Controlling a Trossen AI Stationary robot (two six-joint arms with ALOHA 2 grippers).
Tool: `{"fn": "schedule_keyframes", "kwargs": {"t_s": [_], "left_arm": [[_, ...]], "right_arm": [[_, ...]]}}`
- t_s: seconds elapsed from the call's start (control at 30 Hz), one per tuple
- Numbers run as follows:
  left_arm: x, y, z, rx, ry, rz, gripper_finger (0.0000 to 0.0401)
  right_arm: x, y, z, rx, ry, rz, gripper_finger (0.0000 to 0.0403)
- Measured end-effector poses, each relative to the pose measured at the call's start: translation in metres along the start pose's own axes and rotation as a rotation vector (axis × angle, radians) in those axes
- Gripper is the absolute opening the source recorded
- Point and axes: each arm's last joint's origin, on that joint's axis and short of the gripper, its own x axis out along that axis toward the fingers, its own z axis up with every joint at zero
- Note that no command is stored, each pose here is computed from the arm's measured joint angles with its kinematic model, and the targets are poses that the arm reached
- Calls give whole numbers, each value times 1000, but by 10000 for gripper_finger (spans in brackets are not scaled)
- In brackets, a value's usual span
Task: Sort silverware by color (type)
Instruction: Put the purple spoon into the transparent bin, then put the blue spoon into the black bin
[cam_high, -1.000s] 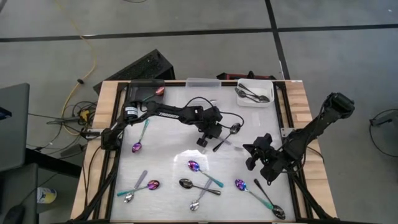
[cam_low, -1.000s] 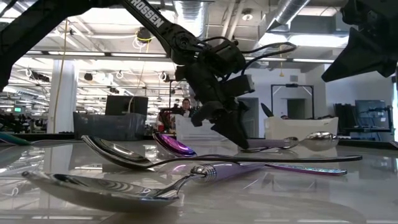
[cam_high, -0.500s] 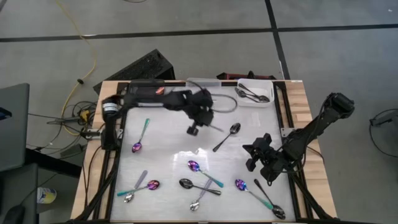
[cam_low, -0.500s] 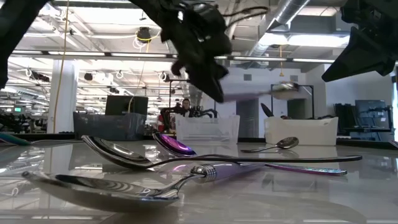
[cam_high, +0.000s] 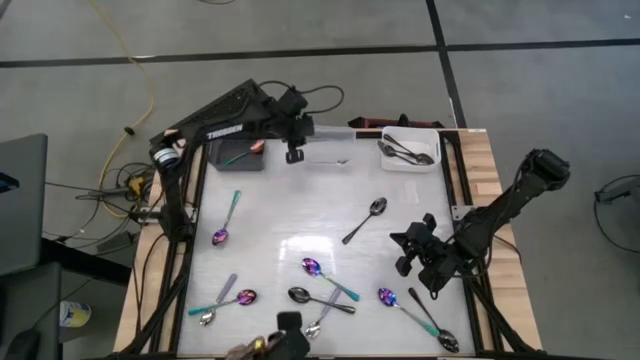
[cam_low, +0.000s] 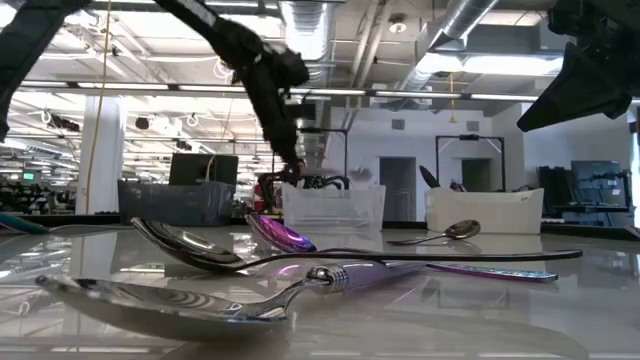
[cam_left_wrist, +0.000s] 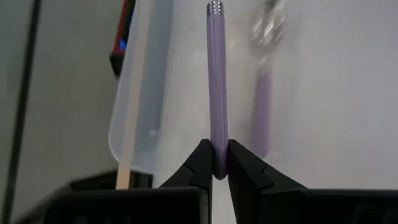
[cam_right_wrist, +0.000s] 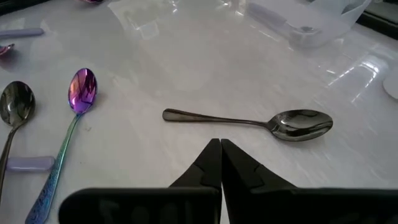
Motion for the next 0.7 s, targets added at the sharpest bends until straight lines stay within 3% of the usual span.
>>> {"fn": "schedule_keyframes", "kwargs": {"t_s": [0.17, 0.47, 0.6, 0.7], "left_arm": [[18, 5, -7, -33, 20, 4, 22], [17, -7, 2, -2, 48, 50, 151], [-7, -13, 13, 17, 121, 106, 175], [-40, -21, 25, -1, 153, 56, 179]], "right_arm": [[0, 1, 0, 6, -1, 7, 25], [-1, 1, 0, 4, -1, 12, 25], [-1, 2, 0, 6, -1, 14, 25], [-1, 2, 0, 9, 0, 17, 25]]}}
